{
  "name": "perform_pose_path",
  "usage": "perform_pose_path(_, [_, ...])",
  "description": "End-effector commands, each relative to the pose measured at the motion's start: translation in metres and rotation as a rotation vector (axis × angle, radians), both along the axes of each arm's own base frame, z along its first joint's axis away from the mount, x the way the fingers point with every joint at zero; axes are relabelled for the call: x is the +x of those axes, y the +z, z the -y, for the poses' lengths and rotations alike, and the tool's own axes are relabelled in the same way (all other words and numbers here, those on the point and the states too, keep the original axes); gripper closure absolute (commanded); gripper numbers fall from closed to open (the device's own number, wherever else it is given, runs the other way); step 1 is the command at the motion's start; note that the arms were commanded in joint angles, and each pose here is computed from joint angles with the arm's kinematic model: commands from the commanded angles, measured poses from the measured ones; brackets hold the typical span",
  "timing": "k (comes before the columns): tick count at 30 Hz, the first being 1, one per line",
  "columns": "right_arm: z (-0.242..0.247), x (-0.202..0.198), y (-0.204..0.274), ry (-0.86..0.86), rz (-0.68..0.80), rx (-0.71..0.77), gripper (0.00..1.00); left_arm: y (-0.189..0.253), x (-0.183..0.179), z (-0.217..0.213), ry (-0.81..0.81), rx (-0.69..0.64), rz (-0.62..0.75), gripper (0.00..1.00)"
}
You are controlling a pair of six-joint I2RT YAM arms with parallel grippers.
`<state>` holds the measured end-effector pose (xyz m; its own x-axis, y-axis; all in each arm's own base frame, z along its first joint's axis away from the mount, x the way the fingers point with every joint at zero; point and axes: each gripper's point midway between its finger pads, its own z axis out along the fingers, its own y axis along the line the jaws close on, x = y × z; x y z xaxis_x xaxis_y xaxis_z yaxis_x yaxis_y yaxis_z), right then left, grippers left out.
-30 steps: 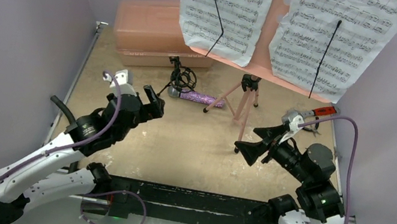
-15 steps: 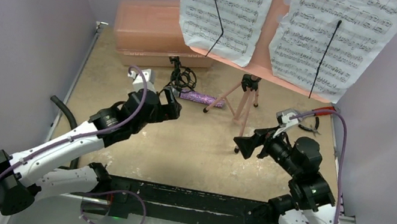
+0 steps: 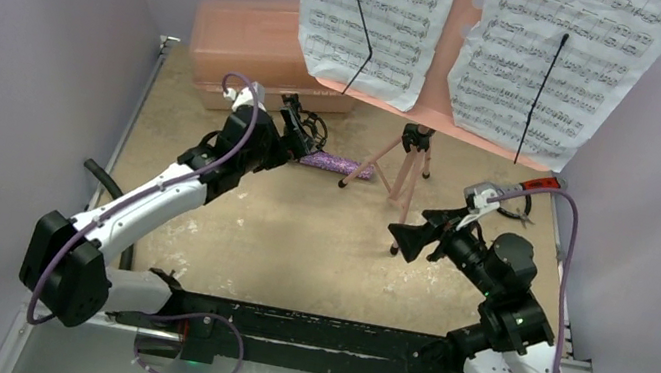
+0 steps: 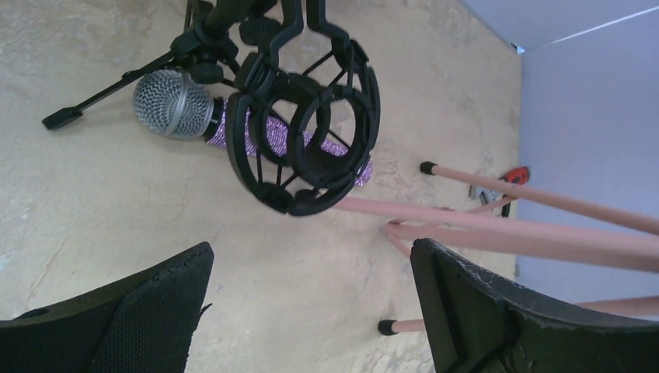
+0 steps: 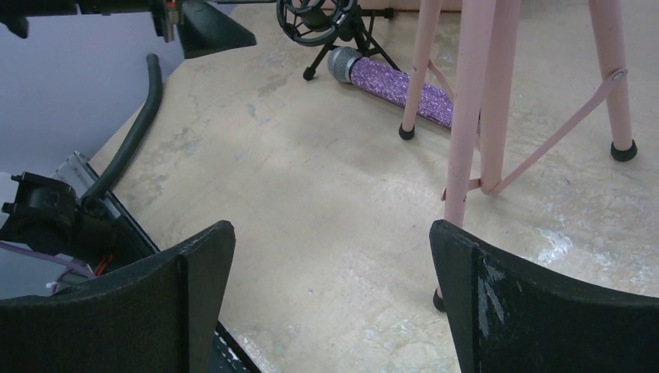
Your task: Set up the instrument practice props
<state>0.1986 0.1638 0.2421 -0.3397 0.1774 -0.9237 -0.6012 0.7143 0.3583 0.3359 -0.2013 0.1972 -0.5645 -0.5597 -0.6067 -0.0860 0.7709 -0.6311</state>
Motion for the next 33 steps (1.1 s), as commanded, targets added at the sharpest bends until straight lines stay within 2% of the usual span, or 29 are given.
perform_pose_path(1, [-0.002, 0.003, 0.013, 0.002, 0.053, 0.035, 0.02, 0.036, 0.029, 0.005, 0.022, -0.117, 0.065, 0.05])
perform_pose_path(7, [-0.004, 0.009, 0.017, -0.002, 0.051, 0.03, 0.02, 0.016, 0.052, -0.013, 0.121, -0.118, 0.007, 0.12])
perform_pose_path(17, [-0.003, 0.02, 0.014, -0.047, 0.037, 0.049, 0.02, -0.026, 0.067, -0.003, 0.103, -0.111, -0.088, 0.15])
perform_pose_path(21, [-0.005, 0.023, 0.011, -0.046, 0.019, 0.05, 0.02, -0.028, 0.08, 0.004, 0.108, -0.138, -0.084, 0.21])
perform_pose_path(24, [-0.006, 0.024, 0.009, -0.042, 0.004, 0.049, 0.02, -0.026, 0.089, 0.009, 0.096, -0.146, -0.089, 0.31])
perform_pose_path(33, [-0.007, 0.022, 0.008, -0.029, -0.003, 0.038, 0.02, -0.008, 0.094, 0.01, 0.102, -0.18, -0.054, 0.51])
